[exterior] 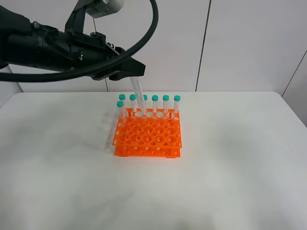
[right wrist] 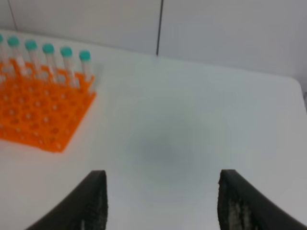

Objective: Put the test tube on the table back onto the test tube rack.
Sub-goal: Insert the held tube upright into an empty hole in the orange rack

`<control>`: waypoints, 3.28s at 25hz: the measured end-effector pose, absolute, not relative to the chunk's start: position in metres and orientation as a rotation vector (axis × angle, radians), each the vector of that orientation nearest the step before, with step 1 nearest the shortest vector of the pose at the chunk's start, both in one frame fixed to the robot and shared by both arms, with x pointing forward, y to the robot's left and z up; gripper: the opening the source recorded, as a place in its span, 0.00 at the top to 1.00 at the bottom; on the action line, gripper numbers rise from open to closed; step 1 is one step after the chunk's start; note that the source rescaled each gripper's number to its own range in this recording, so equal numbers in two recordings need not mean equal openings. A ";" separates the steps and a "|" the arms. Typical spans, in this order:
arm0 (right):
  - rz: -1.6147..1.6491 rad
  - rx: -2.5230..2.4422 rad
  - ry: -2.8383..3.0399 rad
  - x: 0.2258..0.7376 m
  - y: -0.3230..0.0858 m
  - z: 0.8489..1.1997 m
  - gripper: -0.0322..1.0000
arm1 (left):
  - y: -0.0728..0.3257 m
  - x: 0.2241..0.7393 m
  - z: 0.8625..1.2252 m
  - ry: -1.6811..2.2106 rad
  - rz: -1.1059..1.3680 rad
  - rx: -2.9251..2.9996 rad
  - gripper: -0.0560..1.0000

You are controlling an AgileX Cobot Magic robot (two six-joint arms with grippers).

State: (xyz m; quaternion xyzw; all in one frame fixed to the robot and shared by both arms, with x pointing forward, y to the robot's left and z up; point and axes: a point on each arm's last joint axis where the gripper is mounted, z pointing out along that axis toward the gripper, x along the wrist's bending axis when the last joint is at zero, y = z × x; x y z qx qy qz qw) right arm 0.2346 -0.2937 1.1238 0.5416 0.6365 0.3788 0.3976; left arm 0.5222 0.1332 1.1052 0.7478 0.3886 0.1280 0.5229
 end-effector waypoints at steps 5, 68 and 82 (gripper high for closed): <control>0.997 1.436 1.554 0.223 -0.295 1.097 0.53 | 0.133 0.522 1.105 0.931 0.306 1.791 0.95; 0.963 1.536 1.518 0.235 -0.299 1.053 0.53 | 0.147 0.534 1.104 1.029 0.526 1.795 0.95; 0.963 1.536 1.518 0.235 -0.299 1.053 0.53 | 0.137 0.562 1.063 1.135 0.604 1.814 0.95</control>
